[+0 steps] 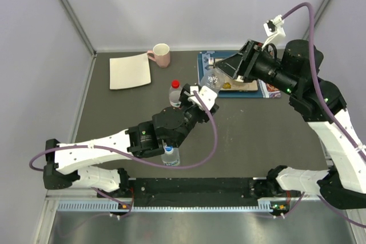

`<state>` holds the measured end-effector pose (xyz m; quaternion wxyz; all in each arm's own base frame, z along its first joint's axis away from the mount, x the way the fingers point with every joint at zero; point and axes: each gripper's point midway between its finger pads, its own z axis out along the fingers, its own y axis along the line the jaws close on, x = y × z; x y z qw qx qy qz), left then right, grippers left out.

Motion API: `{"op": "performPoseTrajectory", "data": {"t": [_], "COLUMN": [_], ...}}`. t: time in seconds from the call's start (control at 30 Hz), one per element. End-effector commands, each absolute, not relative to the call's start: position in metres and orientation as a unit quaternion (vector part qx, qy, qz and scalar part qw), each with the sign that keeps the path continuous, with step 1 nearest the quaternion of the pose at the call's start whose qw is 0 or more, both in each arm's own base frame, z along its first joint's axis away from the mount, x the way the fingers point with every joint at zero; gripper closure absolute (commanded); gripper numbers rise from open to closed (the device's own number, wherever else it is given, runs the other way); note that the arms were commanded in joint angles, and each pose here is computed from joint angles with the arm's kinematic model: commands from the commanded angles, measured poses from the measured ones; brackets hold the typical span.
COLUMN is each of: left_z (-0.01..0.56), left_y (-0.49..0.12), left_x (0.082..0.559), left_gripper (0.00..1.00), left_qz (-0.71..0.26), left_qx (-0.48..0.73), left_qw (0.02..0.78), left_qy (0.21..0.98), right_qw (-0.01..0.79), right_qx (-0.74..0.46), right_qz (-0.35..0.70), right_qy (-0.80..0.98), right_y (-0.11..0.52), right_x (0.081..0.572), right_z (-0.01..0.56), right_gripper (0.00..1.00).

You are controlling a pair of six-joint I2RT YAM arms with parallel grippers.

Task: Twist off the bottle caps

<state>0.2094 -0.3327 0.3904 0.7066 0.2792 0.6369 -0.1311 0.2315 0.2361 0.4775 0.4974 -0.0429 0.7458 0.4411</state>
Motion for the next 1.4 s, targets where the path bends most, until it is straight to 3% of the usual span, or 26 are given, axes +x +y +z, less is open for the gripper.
{"op": "performPoseTrajectory", "data": {"t": [0.0,0.23,0.4,0.43,0.67,0.83,1.1,1.37], "left_z": [0.409,0.409,0.413,0.414,0.439,0.454,0.452,0.458], "left_y": [-0.329,-0.327,-0.33,-0.331,-0.346,-0.348,-0.345,-0.333], "left_x": [0.21,0.21,0.203,0.201,0.164,0.114,0.058,0.047], "left_gripper": [0.57,0.57,0.51,0.49,0.5,0.51,0.51,0.51], "left_qz": [-0.142,-0.142,-0.172,-0.18,-0.381,-0.534,-0.635,-0.687], "left_qx": [0.249,0.246,0.251,0.252,0.316,0.409,0.493,0.495], "left_qw": [0.724,0.724,0.722,0.721,0.655,0.552,0.415,0.36], "left_qy": [0.627,0.628,0.622,0.62,0.571,0.493,0.426,0.392], "right_qw": [0.498,0.503,0.522,0.53,0.554,0.561,0.566,0.54], "right_qx": [-0.05,-0.05,-0.065,-0.074,-0.186,-0.263,-0.385,-0.478], "right_qz": [0.446,0.436,0.43,0.426,0.458,0.492,0.537,0.567], "right_qy": [0.743,0.744,0.734,0.729,0.67,0.612,0.493,0.399], "right_y": [0.239,0.236,0.231,0.229,0.238,0.242,0.238,0.227], "right_x": [0.228,0.228,0.226,0.225,0.193,0.161,0.098,0.043], "right_z": [0.479,0.475,0.478,0.481,0.513,0.532,0.55,0.553], "right_gripper": [0.47,0.79,0.89,1.0,1.0,1.0,1.0,1.0]}}
